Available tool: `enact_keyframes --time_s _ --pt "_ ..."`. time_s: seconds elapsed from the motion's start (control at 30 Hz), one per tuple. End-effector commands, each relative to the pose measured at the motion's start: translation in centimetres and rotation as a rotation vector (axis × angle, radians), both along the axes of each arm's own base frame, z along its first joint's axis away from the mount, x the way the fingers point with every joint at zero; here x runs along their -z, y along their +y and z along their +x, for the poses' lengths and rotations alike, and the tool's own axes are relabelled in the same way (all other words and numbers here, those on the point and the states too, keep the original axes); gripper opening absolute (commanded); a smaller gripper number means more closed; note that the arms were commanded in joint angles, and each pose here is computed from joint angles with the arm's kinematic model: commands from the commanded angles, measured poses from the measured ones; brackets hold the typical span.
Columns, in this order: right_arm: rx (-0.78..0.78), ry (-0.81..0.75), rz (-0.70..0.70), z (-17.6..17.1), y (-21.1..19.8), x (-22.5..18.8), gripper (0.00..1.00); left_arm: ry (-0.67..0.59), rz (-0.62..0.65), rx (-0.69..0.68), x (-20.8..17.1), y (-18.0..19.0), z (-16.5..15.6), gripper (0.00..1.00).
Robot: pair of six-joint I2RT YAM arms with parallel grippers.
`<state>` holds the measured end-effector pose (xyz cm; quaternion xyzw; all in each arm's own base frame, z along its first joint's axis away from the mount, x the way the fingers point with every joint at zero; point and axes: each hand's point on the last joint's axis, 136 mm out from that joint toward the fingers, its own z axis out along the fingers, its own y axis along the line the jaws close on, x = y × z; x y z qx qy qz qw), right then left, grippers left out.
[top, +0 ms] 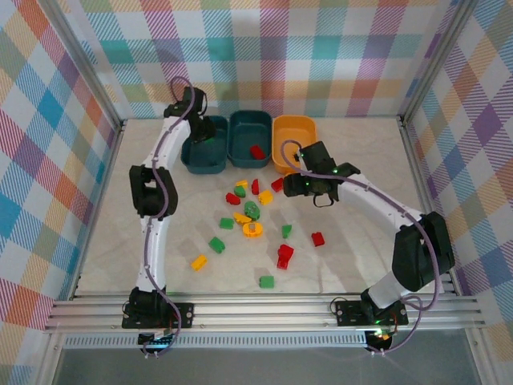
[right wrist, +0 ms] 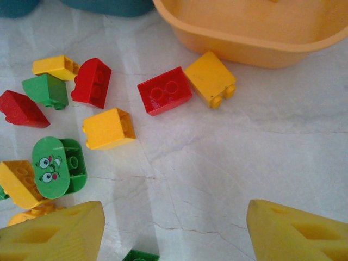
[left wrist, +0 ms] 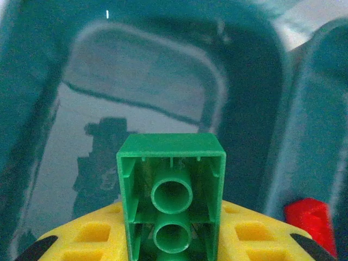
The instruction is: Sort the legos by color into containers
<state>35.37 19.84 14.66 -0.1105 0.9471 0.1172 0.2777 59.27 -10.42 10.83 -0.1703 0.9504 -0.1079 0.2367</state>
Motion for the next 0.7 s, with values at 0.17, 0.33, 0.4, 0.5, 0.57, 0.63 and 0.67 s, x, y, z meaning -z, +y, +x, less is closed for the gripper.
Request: enact_keyframes --time_s 0.17,0.33,0.4,0.5,0.57,0.63,0.67 --pt "-0.016 0.021 0.041 0.5 1.0 0.6 0.70 0.006 -0.122 0.072 -1.2 -1.6 -0.1 0.57" --pt "-0.042 -0.001 0.034 0.0 2.0 -0.6 0.71 -0.206 -0.212 0.140 -10.2 -3.0 0.8 0.84" --pt "-0.076 -0.015 0.022 -0.8 3.0 -1.3 0.71 -0.279 -0.219 0.137 -14.2 -2.7 0.3 0.87" --pt "-0.216 -0.031 0.023 -3.7 6.9 -2.1 0.70 -0.283 -0.185 0.072 -17.1 -0.9 -2.2 0.88" --pt "-0.331 -0.025 -0.006 -6.4 9.8 -1.8 0.69 -0.280 -0.206 -0.016 -16.9 0.7 -4.4 0.90" --pt "-0.452 -0.006 -0.056 -9.3 12.7 -0.7 0.68 -0.299 -0.313 -0.131 -15.8 2.6 -7.1 0.93" --pt "-0.503 0.001 -0.071 -10.7 14.0 -0.2 0.67 -0.275 -0.358 -0.192 -13.8 3.6 -8.8 0.94"
